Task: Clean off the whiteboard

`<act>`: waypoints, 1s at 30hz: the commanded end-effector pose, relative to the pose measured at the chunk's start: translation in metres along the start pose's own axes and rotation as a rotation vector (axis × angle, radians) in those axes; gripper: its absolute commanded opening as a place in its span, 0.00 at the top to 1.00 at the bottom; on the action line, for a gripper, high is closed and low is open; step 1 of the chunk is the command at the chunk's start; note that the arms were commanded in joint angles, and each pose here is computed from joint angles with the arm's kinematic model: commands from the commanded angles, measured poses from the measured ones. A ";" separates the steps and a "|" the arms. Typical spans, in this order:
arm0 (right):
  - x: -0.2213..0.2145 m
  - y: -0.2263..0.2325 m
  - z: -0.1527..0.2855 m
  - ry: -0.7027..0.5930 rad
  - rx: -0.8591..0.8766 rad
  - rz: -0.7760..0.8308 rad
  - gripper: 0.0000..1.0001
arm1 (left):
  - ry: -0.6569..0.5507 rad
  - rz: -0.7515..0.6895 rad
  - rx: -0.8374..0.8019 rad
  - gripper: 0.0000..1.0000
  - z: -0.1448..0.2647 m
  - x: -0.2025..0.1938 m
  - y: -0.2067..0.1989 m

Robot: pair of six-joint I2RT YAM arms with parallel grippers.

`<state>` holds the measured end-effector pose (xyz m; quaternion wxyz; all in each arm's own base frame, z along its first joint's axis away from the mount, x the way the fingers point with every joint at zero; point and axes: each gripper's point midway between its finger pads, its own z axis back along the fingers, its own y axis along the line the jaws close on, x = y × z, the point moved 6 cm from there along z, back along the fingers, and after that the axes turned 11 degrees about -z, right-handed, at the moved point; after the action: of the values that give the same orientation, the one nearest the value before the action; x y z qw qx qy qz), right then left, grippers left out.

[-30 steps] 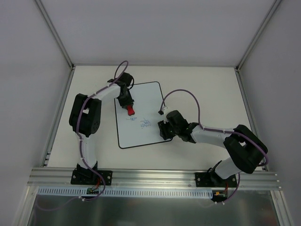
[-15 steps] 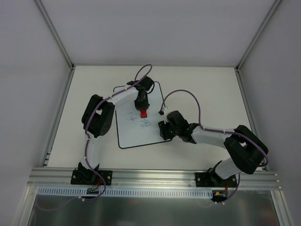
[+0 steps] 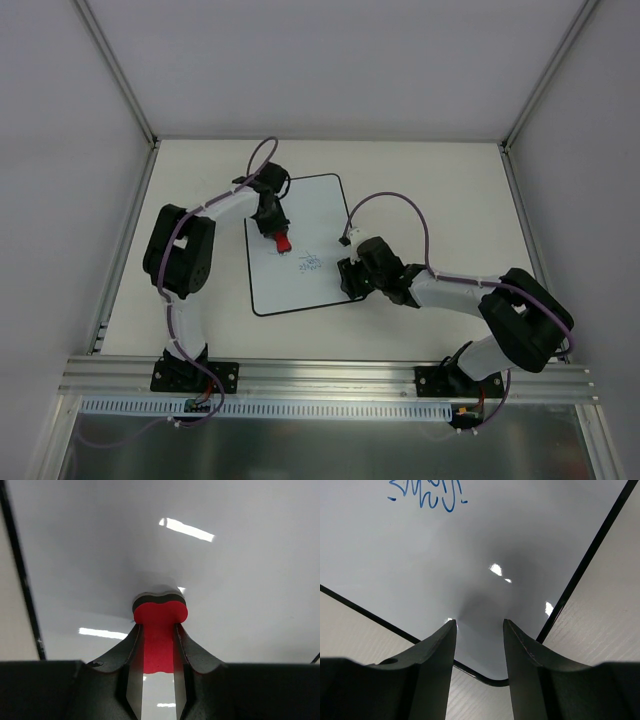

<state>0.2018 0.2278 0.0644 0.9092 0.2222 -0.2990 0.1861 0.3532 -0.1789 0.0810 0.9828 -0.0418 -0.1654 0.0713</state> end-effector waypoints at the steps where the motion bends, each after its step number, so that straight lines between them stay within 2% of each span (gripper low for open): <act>1: -0.049 -0.016 0.006 0.202 -0.056 -0.031 0.54 | 0.232 0.018 0.225 1.00 -0.019 -0.047 0.064; 10: -0.050 -0.016 0.010 0.191 -0.050 -0.032 0.54 | 0.230 0.014 0.235 1.00 -0.015 -0.054 0.063; 14: -0.052 -0.017 0.011 0.191 -0.050 -0.032 0.54 | 0.258 -0.045 0.210 1.00 -0.018 -0.073 0.037; 19: -0.055 -0.018 0.011 0.190 -0.045 -0.035 0.54 | 0.280 -0.172 0.152 1.00 -0.025 -0.100 -0.017; 22: -0.055 -0.018 0.011 0.187 -0.043 -0.038 0.54 | 0.280 -0.180 0.136 1.00 -0.023 -0.105 -0.028; 25: -0.056 -0.017 0.011 0.188 -0.038 -0.039 0.54 | 0.255 -0.165 0.189 1.00 -0.020 -0.106 -0.013; 30: -0.057 -0.017 0.011 0.183 -0.027 -0.044 0.54 | 0.285 -0.072 0.266 1.00 -0.016 -0.114 0.030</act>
<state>0.1945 0.2238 0.0634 0.9035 0.2385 -0.3039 0.1855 0.3115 -0.2267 0.0769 0.9830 -0.0318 -0.1786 0.0269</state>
